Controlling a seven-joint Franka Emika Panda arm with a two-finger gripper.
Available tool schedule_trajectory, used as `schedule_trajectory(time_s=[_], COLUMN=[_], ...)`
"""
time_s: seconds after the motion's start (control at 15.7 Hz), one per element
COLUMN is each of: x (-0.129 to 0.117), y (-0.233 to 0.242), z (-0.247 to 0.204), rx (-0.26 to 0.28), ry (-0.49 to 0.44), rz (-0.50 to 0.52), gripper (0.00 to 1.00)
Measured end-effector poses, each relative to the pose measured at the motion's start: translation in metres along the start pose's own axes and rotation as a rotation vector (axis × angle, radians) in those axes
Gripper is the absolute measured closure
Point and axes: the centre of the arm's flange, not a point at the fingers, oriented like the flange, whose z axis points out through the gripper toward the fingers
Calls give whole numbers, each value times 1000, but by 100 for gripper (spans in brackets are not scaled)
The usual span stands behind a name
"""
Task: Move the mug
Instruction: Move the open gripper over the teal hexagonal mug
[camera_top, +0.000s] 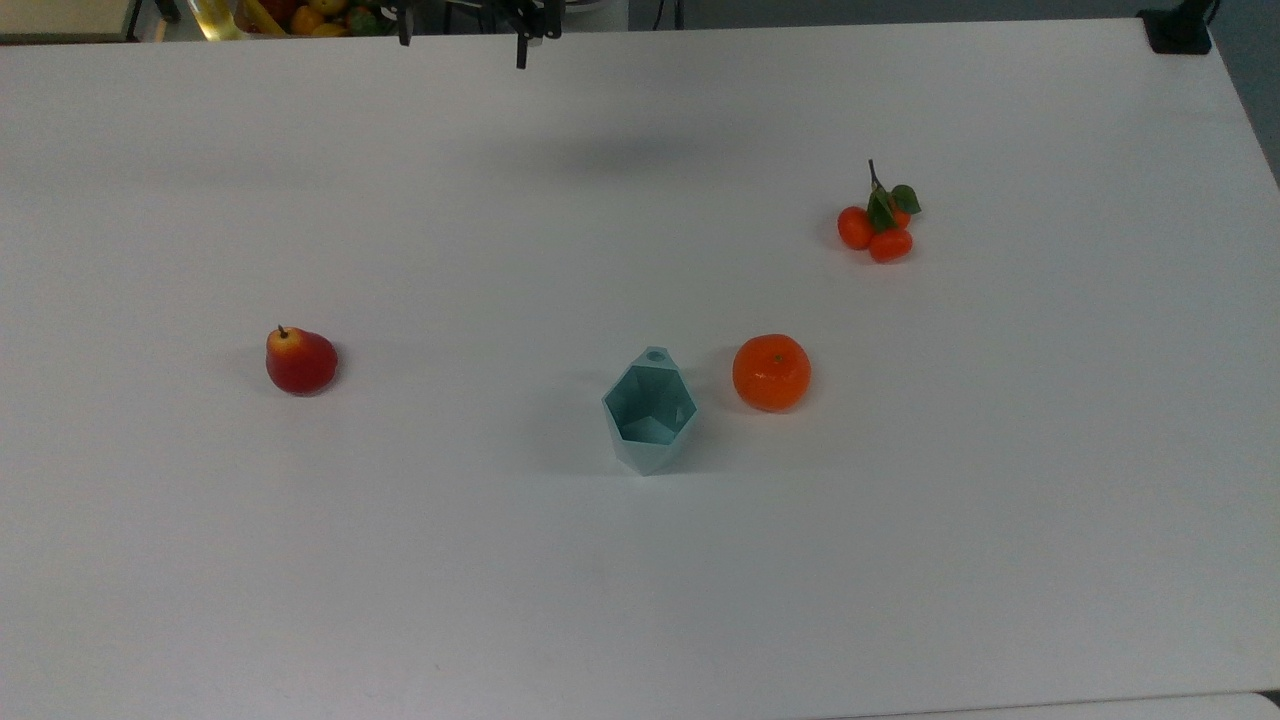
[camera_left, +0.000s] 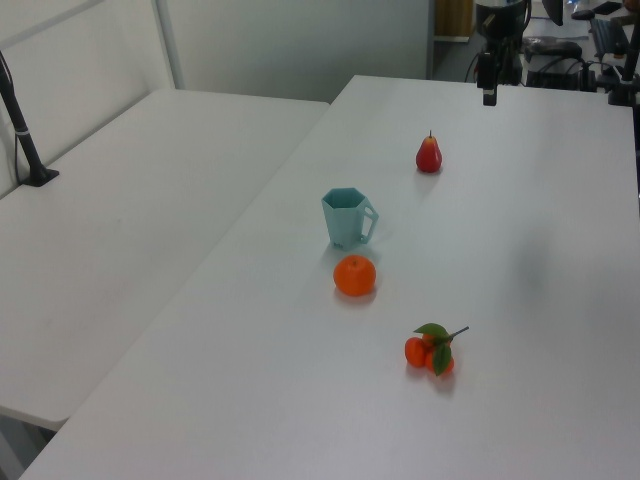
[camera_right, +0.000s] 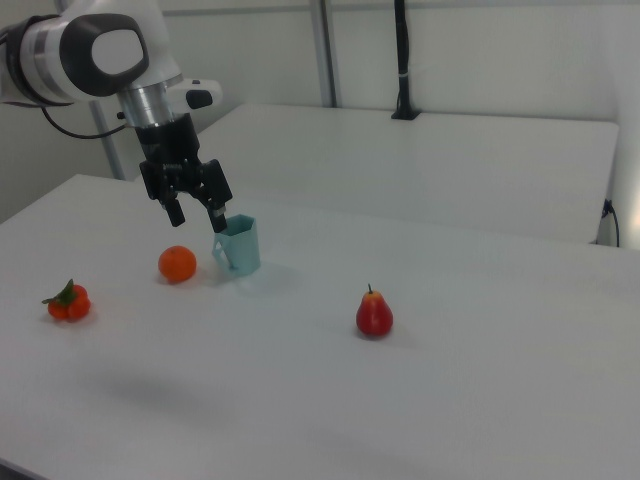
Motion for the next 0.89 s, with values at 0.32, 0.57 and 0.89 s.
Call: schedule_trajectory(time_s=[0.32,0.57,0.89], x=[0,5,38], y=[0,-3,-29], z=[0,1,18], rx=[0,3,17], ry=[0,24,119], rz=[0,-5,-42], gripper=[0,0,0])
